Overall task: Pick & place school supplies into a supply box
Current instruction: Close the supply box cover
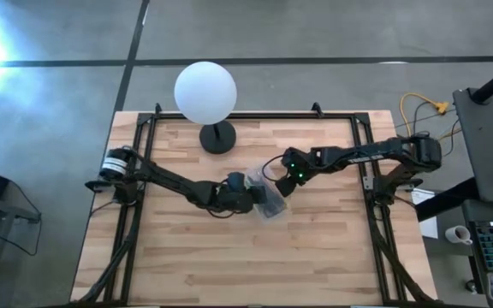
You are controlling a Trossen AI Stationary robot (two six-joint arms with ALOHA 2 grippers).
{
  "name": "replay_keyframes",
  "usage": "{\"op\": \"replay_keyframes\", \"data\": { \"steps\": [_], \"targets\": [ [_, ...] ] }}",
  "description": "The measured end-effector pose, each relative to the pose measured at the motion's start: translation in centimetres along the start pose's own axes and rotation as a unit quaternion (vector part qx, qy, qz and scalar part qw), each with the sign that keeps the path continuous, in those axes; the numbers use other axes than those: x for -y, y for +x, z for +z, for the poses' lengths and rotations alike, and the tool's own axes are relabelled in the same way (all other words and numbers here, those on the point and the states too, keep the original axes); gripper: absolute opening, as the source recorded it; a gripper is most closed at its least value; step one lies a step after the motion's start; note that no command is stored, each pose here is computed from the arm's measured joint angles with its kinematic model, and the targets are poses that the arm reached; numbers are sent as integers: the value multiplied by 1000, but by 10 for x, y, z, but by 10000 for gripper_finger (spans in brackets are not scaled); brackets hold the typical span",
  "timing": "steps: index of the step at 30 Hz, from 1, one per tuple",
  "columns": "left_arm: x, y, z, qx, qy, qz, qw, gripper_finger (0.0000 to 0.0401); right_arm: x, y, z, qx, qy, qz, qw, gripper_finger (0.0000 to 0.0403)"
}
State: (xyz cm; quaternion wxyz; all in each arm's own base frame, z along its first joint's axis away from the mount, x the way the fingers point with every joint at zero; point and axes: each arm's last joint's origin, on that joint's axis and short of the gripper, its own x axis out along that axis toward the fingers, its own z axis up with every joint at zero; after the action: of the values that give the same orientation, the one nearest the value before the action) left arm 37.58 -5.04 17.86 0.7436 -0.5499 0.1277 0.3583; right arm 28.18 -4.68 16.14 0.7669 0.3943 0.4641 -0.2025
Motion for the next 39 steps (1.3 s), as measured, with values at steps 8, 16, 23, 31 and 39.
{"op": "replay_keyframes", "data": {
  "steps": [8, 16, 23, 31, 39],
  "targets": [
    [-5, 15, 1, -27, -2, 11, 1000, 129, 14, -45, -8, 44, -39, -95, 994, 162],
    [-9, 19, 5, -77, 18, 28, 996, 129, 18, -47, -7, 46, -26, -38, 998, 152],
    [-20, 19, 3, -141, 7, 74, 987, 129, 6, -18, -6, 34, -15, -5, 999, 145],
    [-22, 24, 14, -153, -12, 90, 984, 129, -12, 11, -15, 4, -11, 51, 999, 143],
    [-20, 24, 23, -165, -4, 87, 982, 130, -14, 24, -19, -2, -26, 44, 999, 146]
  ]
}}
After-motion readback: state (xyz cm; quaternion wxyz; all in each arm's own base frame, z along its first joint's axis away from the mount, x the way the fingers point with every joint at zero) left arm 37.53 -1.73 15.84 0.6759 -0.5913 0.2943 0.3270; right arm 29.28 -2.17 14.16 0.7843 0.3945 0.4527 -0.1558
